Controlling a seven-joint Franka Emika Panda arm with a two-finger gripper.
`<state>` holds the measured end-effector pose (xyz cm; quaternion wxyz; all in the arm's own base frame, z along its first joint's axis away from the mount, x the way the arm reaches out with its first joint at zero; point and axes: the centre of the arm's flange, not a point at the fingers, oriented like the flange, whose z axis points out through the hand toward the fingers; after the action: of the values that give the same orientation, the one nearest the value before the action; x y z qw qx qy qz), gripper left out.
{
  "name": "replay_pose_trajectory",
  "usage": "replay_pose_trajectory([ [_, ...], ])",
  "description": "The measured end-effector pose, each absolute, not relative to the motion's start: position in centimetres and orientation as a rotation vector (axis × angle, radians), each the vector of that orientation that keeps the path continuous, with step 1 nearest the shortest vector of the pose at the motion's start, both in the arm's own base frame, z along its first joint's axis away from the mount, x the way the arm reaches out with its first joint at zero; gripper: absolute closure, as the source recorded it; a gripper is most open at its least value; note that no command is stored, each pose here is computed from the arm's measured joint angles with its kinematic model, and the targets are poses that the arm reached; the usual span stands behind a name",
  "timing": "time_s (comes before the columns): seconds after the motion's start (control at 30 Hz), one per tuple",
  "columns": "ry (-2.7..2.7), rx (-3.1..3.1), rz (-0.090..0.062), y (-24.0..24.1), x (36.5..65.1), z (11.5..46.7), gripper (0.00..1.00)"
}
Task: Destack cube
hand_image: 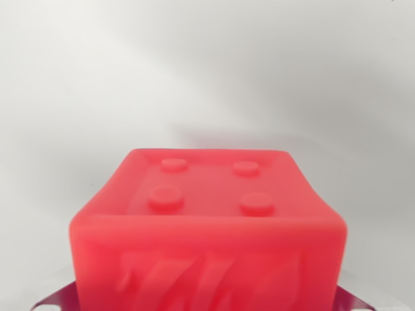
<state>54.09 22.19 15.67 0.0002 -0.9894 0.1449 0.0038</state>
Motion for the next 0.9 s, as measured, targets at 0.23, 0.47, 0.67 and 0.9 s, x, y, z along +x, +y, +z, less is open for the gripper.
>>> replay_pose_trajectory([
  [0.23,0.455,-3.108,0.011,22.2,54.1,14.2,1.0],
  [0.47,0.456,-3.107,0.01,22.2,54.1,13.0,1.0],
  [0.67,0.456,-3.107,0.01,22.2,54.1,12.2,1.0],
  [0.9,0.456,-3.108,0.01,22.2,54.1,11.6,1.0],
])
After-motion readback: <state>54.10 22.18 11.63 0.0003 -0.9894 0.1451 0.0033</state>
